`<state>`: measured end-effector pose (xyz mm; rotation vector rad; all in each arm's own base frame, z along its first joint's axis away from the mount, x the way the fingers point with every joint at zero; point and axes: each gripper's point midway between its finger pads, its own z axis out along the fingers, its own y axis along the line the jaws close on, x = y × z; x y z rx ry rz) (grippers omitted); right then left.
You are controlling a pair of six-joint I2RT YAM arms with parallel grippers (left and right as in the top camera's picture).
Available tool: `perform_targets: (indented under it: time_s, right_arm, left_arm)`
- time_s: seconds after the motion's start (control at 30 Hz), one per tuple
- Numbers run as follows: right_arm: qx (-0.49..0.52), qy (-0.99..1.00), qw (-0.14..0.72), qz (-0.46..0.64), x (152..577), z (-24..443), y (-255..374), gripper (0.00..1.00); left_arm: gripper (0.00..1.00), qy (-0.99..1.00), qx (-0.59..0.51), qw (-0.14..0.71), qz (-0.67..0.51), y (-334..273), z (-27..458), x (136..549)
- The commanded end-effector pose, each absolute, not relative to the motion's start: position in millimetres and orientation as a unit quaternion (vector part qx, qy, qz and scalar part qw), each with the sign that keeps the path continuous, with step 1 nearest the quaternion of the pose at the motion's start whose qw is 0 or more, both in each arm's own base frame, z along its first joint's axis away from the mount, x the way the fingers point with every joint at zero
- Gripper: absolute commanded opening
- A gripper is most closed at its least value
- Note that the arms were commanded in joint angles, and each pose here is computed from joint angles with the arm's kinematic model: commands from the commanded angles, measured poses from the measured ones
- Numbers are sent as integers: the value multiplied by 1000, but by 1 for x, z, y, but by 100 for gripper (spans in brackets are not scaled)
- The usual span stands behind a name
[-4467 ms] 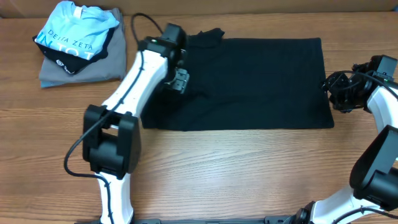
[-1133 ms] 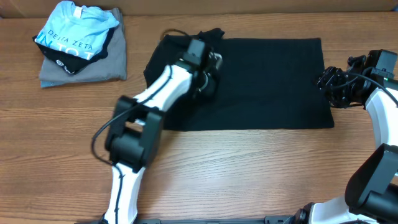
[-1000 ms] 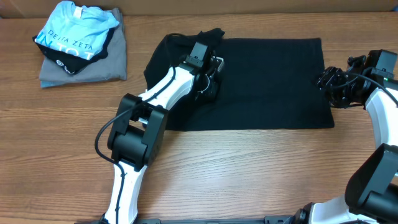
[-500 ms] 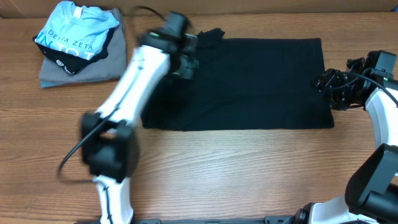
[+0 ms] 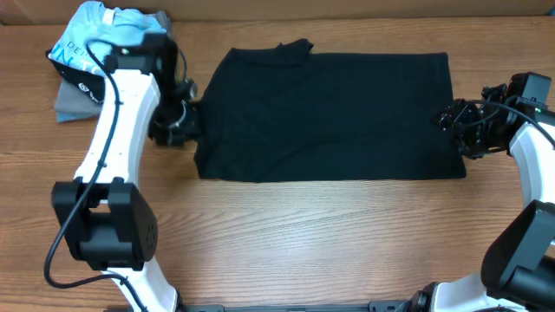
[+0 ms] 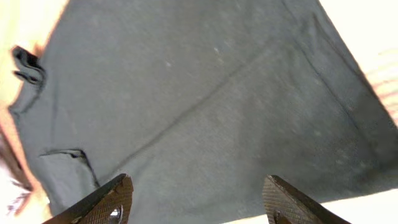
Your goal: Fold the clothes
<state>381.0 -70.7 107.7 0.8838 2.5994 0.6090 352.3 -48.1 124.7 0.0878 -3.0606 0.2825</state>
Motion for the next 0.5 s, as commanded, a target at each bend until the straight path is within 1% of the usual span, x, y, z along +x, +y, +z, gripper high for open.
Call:
perform_targets:
  time_s: [0.0,0.07,0.17,0.2,0.27,0.3,0.4,0.43,0.47]
  right_arm:
    - [332,913,165,171,377,111,-85,71]
    - [355,908,151,164,373,106,-88,71]
    - [357,909,141,162,371,100,-87,71]
    - [358,909,136,162,370,97,-87,71]
    - [361,910,129,155,365,91,-88,71]
    - [364,912,124,145,362,87,-90,71]
    - [369,913,117,125,359,80,-97,71]
    - [370,913,116,125,359,79,-97,71]
    - [371,913,117,125,359,78,-98,71]
  left_arm:
    - [55,-982,-23,66,178,-76,95,335]
    - [56,-981,-37,60,182,-78,80,334]
    - [56,-985,-47,56,156,-70,57,331]
    - [55,-987,-45,57,145,-67,49,329]
    - [50,-990,-43,58,125,-60,35,325]
    - [43,-991,-39,56,116,-57,28,324]
    - [8,-992,-39,51,106,-53,13,321]
    - [4,-993,-34,51,100,-51,12,321]
    - [4,-994,-28,50,89,-47,11,322]
